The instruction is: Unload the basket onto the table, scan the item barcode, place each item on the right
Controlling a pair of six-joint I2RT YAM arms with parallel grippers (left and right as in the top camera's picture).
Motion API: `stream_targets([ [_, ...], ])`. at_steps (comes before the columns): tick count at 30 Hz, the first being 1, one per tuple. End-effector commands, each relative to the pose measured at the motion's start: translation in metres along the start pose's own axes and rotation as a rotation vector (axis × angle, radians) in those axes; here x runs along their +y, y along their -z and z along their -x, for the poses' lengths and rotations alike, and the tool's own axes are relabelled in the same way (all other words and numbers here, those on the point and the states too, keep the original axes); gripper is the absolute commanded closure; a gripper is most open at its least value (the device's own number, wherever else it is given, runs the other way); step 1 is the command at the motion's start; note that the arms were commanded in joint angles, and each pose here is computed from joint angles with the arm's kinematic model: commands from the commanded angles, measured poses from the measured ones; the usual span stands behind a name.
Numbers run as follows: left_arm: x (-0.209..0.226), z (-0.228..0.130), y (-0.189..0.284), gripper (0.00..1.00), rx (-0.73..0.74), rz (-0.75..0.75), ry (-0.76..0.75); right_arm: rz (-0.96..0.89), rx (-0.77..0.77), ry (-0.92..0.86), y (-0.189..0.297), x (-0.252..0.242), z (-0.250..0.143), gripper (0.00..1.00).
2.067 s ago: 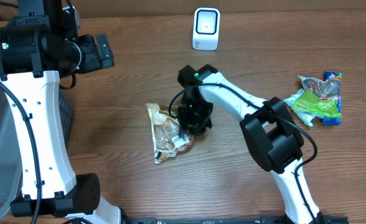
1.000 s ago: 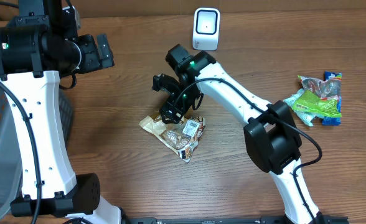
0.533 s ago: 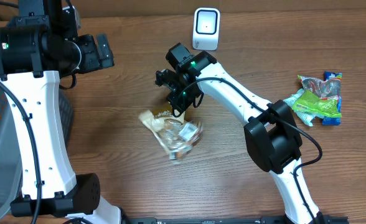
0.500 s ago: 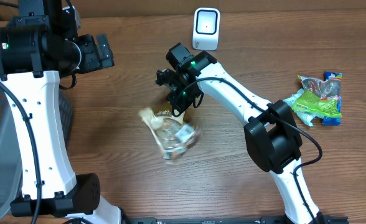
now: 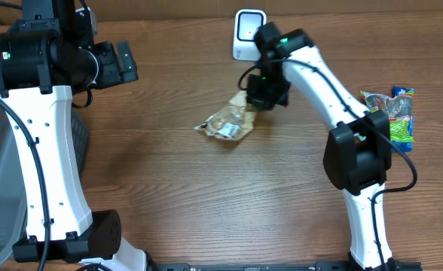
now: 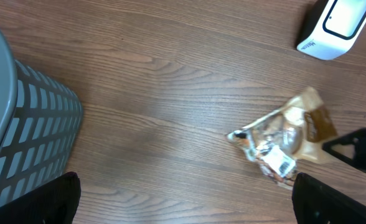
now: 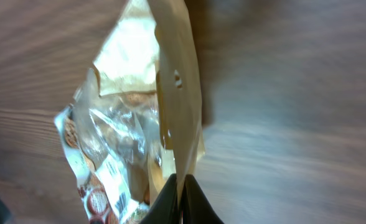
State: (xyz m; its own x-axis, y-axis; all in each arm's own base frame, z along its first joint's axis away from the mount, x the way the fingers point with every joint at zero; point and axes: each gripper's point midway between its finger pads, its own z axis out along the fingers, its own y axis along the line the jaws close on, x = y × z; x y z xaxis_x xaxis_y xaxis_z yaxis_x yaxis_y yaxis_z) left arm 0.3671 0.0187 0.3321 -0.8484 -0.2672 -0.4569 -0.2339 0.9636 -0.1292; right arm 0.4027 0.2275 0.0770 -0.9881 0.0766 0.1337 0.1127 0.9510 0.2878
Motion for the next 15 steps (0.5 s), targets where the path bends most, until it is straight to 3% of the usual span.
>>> stream_targets([
  [1, -0.003, -0.001, 0.007, 0.0, -0.014, -0.015, 0.013, -0.069, 0.039, 0.044, -0.004, -0.006, -0.013, 0.96],
  [5, -0.003, -0.001, 0.007, 0.0, -0.014, -0.015, 0.013, -0.2, 0.103, 0.032, -0.008, -0.029, -0.033, 0.96],
  [7, -0.003, -0.001, 0.007, 0.0, -0.014, -0.015, 0.013, -0.22, 0.148, 0.068, -0.013, -0.032, -0.044, 0.85],
  [8, -0.003, -0.001, 0.007, 0.0, -0.014, -0.015, 0.013, -0.23, 0.174, 0.094, -0.015, -0.034, -0.05, 0.52],
  [9, -0.003, -0.001, 0.007, 0.0, -0.014, -0.015, 0.013, -0.237, 0.197, 0.125, -0.016, -0.036, -0.056, 0.37],
  [11, -0.003, -0.001, 0.007, 0.0, -0.014, -0.015, 0.013, -0.241, 0.228, 0.168, -0.015, -0.037, -0.062, 0.31],
  [15, -0.003, -0.001, 0.007, 0.0, -0.014, -0.015, 0.013, -0.227, 0.236, 0.264, -0.007, -0.037, -0.061, 0.31],
])
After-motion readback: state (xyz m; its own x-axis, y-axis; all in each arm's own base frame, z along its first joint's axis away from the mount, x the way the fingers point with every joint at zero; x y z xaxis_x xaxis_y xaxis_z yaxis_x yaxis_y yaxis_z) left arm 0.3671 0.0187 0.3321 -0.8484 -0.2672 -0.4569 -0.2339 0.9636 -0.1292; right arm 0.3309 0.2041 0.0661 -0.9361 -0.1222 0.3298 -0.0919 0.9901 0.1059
